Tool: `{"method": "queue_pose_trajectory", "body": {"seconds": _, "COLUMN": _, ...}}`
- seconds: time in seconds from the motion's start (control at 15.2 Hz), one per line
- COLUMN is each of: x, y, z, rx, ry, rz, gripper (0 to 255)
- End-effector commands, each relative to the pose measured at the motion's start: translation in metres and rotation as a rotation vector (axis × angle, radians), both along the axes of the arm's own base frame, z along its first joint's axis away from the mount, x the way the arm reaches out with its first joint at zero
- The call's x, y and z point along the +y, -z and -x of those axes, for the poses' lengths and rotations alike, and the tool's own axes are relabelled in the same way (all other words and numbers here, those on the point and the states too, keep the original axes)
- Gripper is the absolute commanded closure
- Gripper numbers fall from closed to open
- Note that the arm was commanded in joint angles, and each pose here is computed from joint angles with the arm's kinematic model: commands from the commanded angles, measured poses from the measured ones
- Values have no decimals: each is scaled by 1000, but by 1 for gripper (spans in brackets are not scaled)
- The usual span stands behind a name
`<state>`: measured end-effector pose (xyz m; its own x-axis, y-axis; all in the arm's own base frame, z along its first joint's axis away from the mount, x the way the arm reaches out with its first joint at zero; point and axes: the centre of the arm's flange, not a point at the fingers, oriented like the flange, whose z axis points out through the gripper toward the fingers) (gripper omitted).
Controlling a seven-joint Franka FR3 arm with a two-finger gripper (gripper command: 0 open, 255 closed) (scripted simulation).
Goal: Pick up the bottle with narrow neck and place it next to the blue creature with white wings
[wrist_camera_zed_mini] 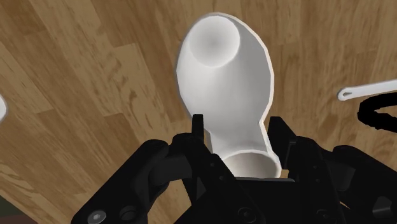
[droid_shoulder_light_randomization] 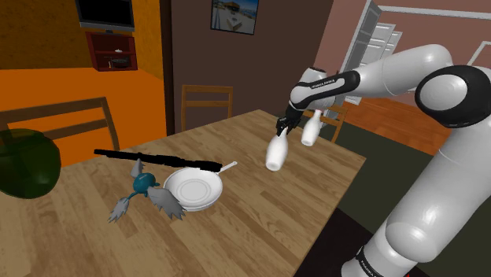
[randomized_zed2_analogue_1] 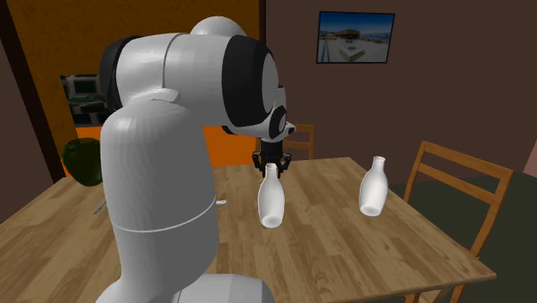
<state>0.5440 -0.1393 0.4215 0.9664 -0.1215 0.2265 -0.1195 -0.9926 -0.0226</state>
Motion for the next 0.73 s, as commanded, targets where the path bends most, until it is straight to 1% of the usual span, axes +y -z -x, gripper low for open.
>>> {"method": "queue_pose_trajectory", "body": {"seconds": 0.0, "x": 0, "y": -8, "z": 1, "rx": 0, "ry": 0, "rz": 0, "gripper": 255}}
{"method": "queue_pose_trajectory", "body": {"seconds": 0.66, "x": 0, "y": -61, "z": 1, "rx": 0, "ry": 0, "rz": 0, "gripper": 255}}
